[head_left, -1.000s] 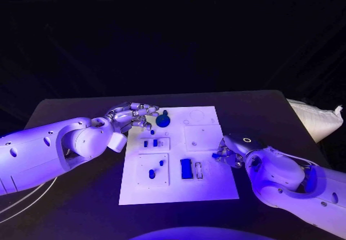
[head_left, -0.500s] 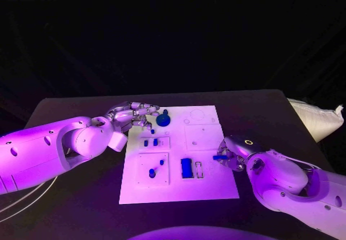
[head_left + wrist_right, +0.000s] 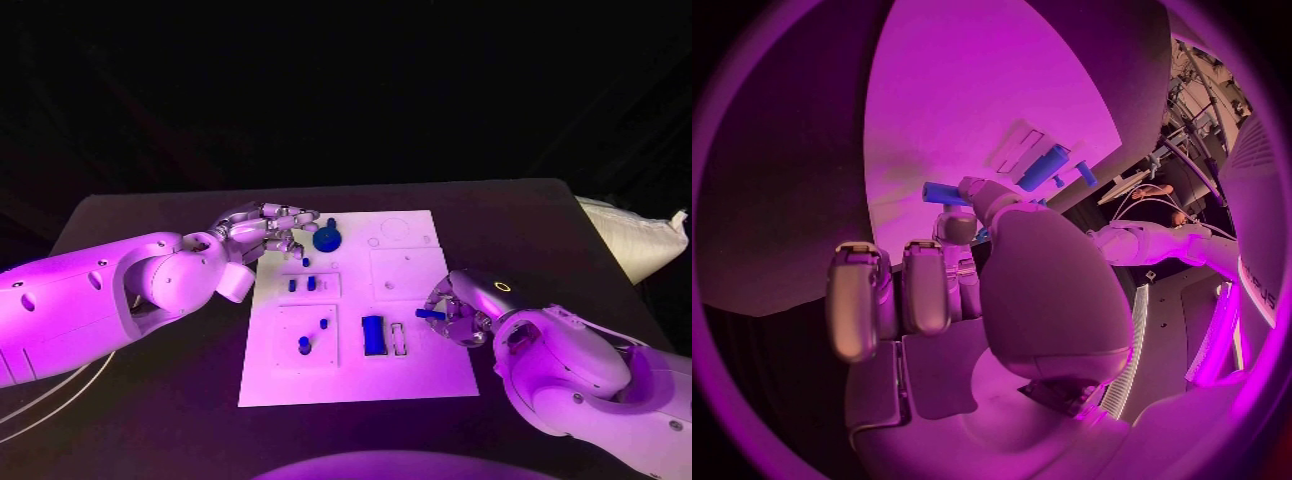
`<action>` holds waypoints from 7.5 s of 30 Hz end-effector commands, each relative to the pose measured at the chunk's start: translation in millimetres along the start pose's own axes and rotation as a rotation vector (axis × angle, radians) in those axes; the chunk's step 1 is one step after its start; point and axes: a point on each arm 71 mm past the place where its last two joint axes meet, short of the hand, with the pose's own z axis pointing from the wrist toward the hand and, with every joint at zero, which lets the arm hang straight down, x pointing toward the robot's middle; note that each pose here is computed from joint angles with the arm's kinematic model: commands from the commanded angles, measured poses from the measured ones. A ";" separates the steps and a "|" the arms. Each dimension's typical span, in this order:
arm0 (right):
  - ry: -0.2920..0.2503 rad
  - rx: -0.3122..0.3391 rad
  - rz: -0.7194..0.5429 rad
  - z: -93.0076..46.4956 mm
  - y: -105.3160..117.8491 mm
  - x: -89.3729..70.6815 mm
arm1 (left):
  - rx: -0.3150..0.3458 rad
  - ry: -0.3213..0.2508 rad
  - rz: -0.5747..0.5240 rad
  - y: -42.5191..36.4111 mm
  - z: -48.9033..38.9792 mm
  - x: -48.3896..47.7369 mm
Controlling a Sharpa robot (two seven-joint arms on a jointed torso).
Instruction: Assemble the parts on the task board
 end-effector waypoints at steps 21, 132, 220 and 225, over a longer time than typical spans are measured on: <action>0.123 0.072 0.199 -2.1 5.3 9.6 | 0.001 0.024 0.003 -0.3 -0.1 3.2; 0.260 0.079 0.222 -3.3 13.1 31.8 | -0.005 0.039 0.036 0.0 -1.4 3.5; -0.228 -0.059 1.274 120.9 -41.7 -27.4 | 0.200 -0.445 0.044 29.0 20.0 -1.4; -0.282 -0.039 1.285 108.5 -26.7 -28.3 | 0.233 -0.493 0.103 29.7 16.0 16.0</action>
